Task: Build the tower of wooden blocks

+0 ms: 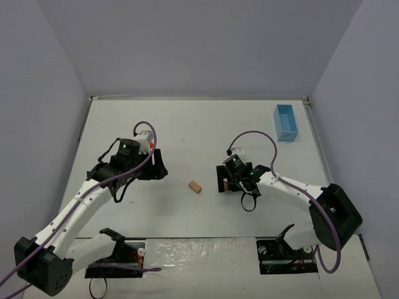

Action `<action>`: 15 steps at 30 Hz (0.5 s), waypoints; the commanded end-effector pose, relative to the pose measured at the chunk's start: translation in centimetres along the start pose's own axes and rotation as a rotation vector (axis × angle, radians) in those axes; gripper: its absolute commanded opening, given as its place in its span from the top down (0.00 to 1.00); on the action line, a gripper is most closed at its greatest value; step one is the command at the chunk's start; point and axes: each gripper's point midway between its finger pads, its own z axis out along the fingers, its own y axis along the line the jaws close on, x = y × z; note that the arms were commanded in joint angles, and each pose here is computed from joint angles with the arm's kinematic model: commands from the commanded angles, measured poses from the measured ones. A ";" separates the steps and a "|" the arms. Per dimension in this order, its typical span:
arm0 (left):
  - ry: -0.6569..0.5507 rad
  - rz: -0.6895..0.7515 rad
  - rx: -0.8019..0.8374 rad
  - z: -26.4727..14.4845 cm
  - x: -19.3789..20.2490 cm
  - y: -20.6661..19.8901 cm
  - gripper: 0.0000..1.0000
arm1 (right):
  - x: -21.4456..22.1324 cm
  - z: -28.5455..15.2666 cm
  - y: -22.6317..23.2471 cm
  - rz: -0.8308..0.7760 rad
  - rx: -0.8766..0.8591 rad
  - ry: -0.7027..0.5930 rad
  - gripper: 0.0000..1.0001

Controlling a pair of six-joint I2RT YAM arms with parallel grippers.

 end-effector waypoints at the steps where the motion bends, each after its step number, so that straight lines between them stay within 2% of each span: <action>1: -0.018 -0.033 0.047 -0.6 0.1 -0.8 0.44 | -2.0 0.7 0.6 0.019 0.019 -0.081 0.14; 9: 0.013 -0.040 0.077 -0.4 0.8 -1.2 0.44 | -1.7 2.2 1.3 -0.027 -0.013 -0.102 0.24; 14: 0.015 -0.041 0.087 -0.5 0.6 -1.5 0.44 | -1.2 2.8 1.6 -0.054 -0.023 -0.085 0.34; 15: 0.018 -0.044 0.095 -0.5 0.5 -1.7 0.44 | -1.1 2.9 1.6 -0.054 -0.027 -0.085 0.39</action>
